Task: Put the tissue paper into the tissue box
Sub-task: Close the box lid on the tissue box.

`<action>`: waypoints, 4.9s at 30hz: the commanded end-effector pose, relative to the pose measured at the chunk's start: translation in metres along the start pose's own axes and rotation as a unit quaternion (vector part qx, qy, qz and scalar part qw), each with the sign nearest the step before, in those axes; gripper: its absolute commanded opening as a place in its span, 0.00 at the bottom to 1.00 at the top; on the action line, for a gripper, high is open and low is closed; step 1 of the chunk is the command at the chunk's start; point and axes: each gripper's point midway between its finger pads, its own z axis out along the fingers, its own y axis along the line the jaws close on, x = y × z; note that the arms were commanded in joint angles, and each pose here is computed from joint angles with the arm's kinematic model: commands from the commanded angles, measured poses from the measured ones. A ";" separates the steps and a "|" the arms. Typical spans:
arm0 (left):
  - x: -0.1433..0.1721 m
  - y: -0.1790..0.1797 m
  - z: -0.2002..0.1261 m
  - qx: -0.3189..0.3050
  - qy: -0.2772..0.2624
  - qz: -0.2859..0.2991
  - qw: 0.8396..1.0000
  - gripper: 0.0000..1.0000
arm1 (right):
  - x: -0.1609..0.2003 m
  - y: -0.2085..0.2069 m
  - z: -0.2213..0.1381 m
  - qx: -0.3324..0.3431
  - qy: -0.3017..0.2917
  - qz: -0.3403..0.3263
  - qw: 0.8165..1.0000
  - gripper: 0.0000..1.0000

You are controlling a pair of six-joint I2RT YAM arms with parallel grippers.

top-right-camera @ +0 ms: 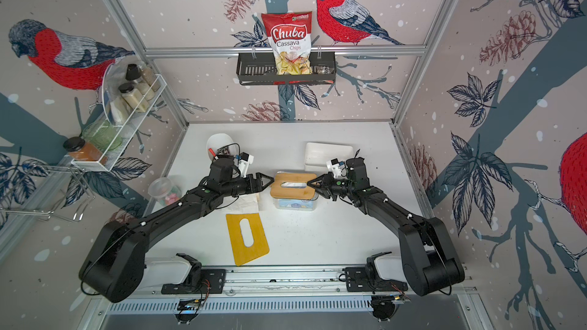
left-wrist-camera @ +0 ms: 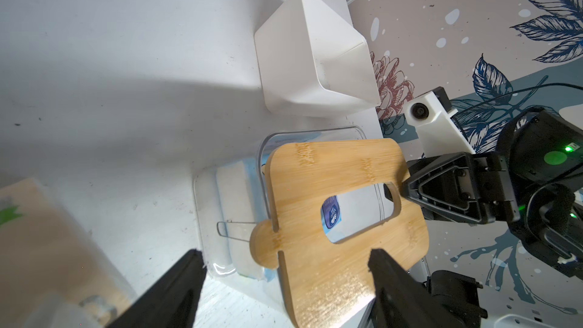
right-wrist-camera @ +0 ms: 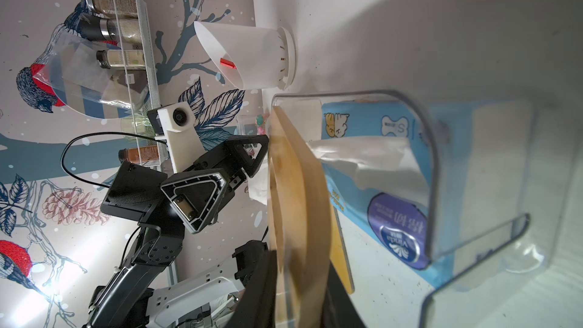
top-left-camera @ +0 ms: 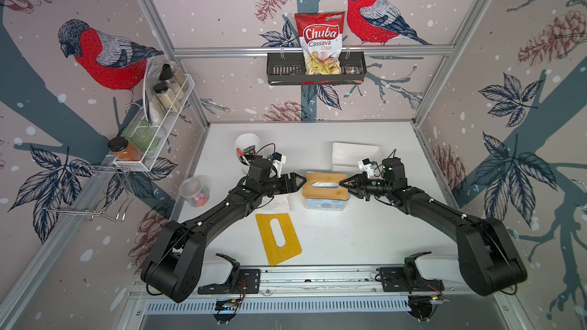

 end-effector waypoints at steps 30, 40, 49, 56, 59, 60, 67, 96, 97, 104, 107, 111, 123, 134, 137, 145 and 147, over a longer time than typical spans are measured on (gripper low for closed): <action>0.009 -0.002 0.027 0.009 0.028 -0.005 1.000 0.85 | -0.012 0.001 0.009 -0.007 0.012 -0.064 0.998 0.23; 0.006 -0.003 0.043 0.026 0.040 -0.021 0.999 0.85 | -0.010 0.002 0.009 -0.012 0.013 -0.058 0.998 0.22; 0.010 -0.018 0.044 0.080 0.053 -0.044 0.994 0.85 | -0.011 -0.003 0.009 0.002 0.009 -0.058 0.998 0.27; 0.010 -0.026 0.036 0.091 0.048 -0.050 0.993 0.85 | -0.017 -0.010 0.003 0.032 -0.005 -0.061 0.998 0.36; 0.011 -0.028 0.035 0.095 0.048 -0.051 0.993 0.85 | -0.019 -0.014 -0.001 0.046 -0.011 -0.063 0.997 0.38; 0.011 -0.028 0.035 0.096 0.049 -0.053 0.993 0.84 | -0.019 -0.015 -0.002 0.050 -0.013 -0.064 0.997 0.39; 0.013 -0.027 0.034 0.098 0.050 -0.060 0.992 0.84 | -0.021 -0.021 -0.007 0.081 -0.020 -0.075 0.994 0.42; 0.019 -0.018 0.040 0.096 0.053 -0.067 0.992 0.83 | -0.035 -0.035 -0.040 0.169 -0.068 -0.110 0.977 0.54; 0.021 -0.017 0.041 0.095 0.056 -0.069 0.992 0.83 | -0.033 -0.032 -0.038 0.159 -0.065 -0.110 0.979 0.54; 0.022 -0.022 0.052 0.115 0.069 -0.076 0.988 0.84 | -0.032 -0.028 -0.034 0.148 -0.061 -0.113 0.981 0.54; 0.021 -0.028 0.058 0.128 0.076 -0.076 0.986 0.84 | -0.030 -0.029 -0.032 0.148 -0.057 -0.114 0.981 0.54; 0.021 -0.036 0.063 0.146 0.082 -0.081 0.982 0.84 | -0.030 -0.028 -0.031 0.149 -0.055 -0.114 0.981 0.54; 0.023 -0.042 0.059 0.165 0.082 -0.093 0.978 0.83 | -0.038 -0.028 -0.043 0.198 -0.072 -0.138 0.968 0.59; 0.025 -0.040 0.063 0.170 0.085 -0.098 0.977 0.81 | -0.042 -0.030 -0.066 0.275 -0.096 -0.165 0.942 0.66; 0.025 -0.040 0.063 0.171 0.085 -0.098 0.977 0.81 | -0.044 -0.029 -0.072 0.288 -0.105 -0.170 0.937 0.67; 0.025 -0.041 0.064 0.173 0.086 -0.098 0.976 0.81 | -0.044 -0.043 -0.074 0.316 -0.104 -0.168 0.928 0.68; 0.025 -0.040 0.064 0.172 0.086 -0.099 0.976 0.81 | -0.041 -0.043 -0.066 0.307 -0.095 -0.171 0.931 0.69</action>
